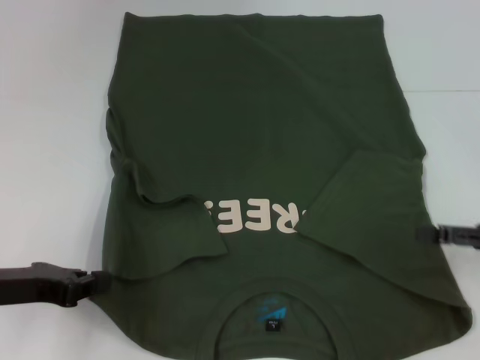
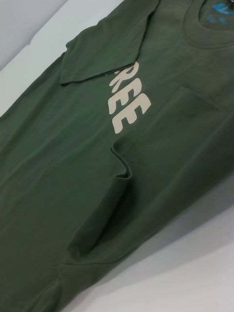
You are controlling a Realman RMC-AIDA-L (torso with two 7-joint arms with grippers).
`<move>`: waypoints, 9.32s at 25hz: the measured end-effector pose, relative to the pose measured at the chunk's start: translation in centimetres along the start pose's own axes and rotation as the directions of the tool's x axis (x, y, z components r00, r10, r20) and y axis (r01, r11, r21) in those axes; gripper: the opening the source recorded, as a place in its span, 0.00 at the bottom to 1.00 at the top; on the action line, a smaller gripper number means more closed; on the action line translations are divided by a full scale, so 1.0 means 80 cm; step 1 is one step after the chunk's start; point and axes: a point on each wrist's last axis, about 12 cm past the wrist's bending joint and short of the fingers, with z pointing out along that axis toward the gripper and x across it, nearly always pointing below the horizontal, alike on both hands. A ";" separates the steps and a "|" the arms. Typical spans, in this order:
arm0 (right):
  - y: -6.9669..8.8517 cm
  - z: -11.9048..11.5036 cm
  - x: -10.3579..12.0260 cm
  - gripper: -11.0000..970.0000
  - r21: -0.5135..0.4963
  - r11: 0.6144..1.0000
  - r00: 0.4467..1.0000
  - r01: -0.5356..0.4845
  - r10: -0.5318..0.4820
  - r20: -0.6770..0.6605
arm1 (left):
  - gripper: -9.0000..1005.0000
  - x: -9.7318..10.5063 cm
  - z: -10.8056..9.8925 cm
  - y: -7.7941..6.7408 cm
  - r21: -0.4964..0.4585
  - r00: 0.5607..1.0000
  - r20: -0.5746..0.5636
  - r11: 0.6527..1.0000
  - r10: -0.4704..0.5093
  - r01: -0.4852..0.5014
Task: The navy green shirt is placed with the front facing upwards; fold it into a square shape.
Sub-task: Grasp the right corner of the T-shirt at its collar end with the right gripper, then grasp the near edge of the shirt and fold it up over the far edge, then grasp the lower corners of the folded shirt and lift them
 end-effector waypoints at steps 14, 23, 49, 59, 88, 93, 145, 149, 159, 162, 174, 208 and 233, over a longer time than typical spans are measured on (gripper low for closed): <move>-0.024 -0.057 0.058 0.80 0.094 0.980 0.983 -0.174 0.178 -0.039 | 0.01 -0.003 0.009 -0.001 0.014 1.000 0.001 1.000 -0.004 0.004; -0.026 -0.049 0.070 0.78 0.115 0.975 0.976 -0.188 0.199 -0.088 | 0.01 -0.004 0.011 0.000 0.018 1.000 0.000 1.000 -0.004 0.004; -0.022 -0.021 0.057 0.61 0.142 0.973 0.965 -0.181 0.204 -0.166 | 0.01 -0.007 0.009 0.001 0.013 1.000 0.003 1.000 0.007 -0.007; -0.023 -0.017 0.051 0.29 0.181 0.968 0.963 -0.174 0.206 -0.176 | 0.01 -0.008 0.008 0.002 0.007 1.000 0.007 1.000 0.008 -0.008; -0.022 -0.098 0.138 0.06 0.079 0.986 0.989 -0.144 0.140 0.054 | 0.01 0.033 -0.040 -0.018 0.161 0.976 -0.007 0.963 -0.217 0.216; -0.019 -0.107 0.153 0.06 0.069 0.986 0.987 -0.151 0.147 0.069 | 0.01 0.046 -0.046 -0.023 0.194 0.969 0.000 0.951 -0.246 0.241; -0.020 0.104 -0.130 0.07 0.445 0.892 0.912 0.081 -0.247 0.329 | 0.11 -0.195 0.128 0.026 -0.318 0.873 0.486 0.939 0.046 0.128; -0.021 0.111 -0.126 0.07 0.477 0.875 0.911 0.089 -0.265 0.316 | 0.11 -0.188 0.136 0.026 -0.337 0.875 0.481 0.931 0.045 0.137; -0.023 0.122 -0.116 0.07 0.507 0.858 0.915 0.085 -0.268 0.301 | 0.13 -0.179 0.145 0.025 -0.354 0.883 0.467 0.924 0.043 0.142; -0.024 0.121 -0.114 0.07 0.506 0.857 0.915 0.093 -0.274 0.295 | 0.14 -0.175 0.144 0.026 -0.349 0.882 0.469 0.925 0.037 0.147; -0.025 0.083 -0.125 0.35 0.489 0.867 0.879 0.096 -0.304 0.367 | 0.30 -0.168 0.096 0.037 -0.243 0.814 0.581 0.951 -0.015 0.191; -0.021 0.015 -0.044 0.85 0.127 0.992 0.922 -0.022 -0.029 0.385 | 0.81 -0.036 0.062 0.039 -0.314 0.910 0.262 0.920 0.322 -0.235; -0.024 0.014 -0.042 0.85 0.131 0.989 0.908 -0.063 0.002 0.420 | 0.67 -0.055 0.085 0.039 -0.356 0.901 0.128 0.867 0.415 -0.349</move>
